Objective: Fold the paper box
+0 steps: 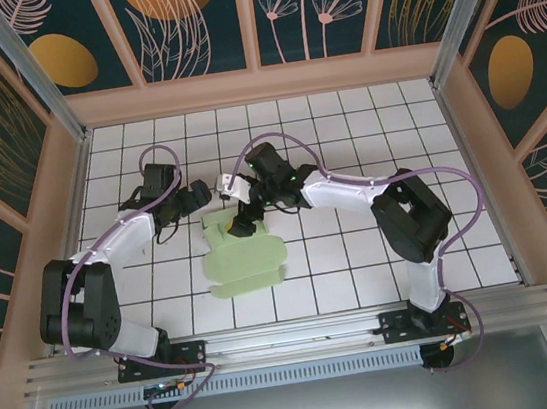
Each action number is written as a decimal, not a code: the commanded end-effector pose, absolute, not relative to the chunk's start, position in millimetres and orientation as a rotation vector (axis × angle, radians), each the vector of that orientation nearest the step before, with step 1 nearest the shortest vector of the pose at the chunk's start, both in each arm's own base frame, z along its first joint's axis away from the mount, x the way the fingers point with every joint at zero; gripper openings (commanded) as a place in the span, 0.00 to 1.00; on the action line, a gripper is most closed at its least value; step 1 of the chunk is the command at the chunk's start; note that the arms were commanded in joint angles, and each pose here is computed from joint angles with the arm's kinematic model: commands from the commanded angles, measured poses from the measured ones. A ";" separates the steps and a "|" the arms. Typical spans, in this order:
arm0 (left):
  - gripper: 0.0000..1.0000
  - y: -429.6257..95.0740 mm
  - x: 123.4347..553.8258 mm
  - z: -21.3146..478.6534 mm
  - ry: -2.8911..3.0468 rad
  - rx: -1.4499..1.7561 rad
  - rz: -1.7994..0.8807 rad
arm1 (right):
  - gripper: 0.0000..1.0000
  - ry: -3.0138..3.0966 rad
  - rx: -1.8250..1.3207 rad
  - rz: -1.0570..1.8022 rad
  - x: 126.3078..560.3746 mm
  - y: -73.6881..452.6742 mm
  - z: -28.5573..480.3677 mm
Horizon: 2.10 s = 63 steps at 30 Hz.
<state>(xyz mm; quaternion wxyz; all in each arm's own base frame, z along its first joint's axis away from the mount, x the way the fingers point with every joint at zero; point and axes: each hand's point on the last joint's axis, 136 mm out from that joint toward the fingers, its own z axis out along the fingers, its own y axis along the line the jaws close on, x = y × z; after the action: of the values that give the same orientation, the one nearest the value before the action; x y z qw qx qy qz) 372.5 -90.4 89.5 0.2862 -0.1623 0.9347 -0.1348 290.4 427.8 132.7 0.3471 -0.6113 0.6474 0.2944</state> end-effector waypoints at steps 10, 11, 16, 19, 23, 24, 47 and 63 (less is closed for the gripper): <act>0.99 -89.9 369.5 91.7 2.491 -0.397 -0.362 | 0.96 1.702 -1.678 0.715 297.0 439.8 119.7; 0.99 -89.6 369.1 91.4 2.492 -0.395 -0.360 | 0.96 1.704 -1.691 0.721 295.9 441.0 118.1; 0.99 -87.4 370.0 95.5 2.482 -0.395 -0.351 | 0.92 1.737 -1.686 0.709 304.7 446.0 112.2; 0.99 -84.7 370.2 99.2 2.478 -0.393 -0.336 | 0.80 1.798 -1.605 0.706 321.5 445.4 114.4; 0.99 -66.8 368.8 107.3 2.495 -0.365 -0.223 | 0.66 1.899 -1.517 0.771 334.8 438.2 113.5; 0.99 -56.7 369.0 112.0 2.495 -0.363 -0.178 | 0.64 1.942 -1.479 0.778 340.9 435.3 111.8; 0.99 -37.0 376.6 153.2 2.386 -0.430 -0.233 | 0.67 2.507 -0.379 0.622 458.0 272.7 58.4; 0.82 -88.7 387.6 103.2 2.403 -0.475 -0.647 | 0.70 2.278 -0.287 0.568 435.3 233.5 113.2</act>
<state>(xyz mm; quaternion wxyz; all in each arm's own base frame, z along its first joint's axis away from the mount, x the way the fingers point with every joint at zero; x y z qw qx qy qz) 379.2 -60.2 106.2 0.3072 -0.1835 0.9202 -0.1585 427.5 239.2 82.6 0.3265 -0.1215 0.9112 0.2200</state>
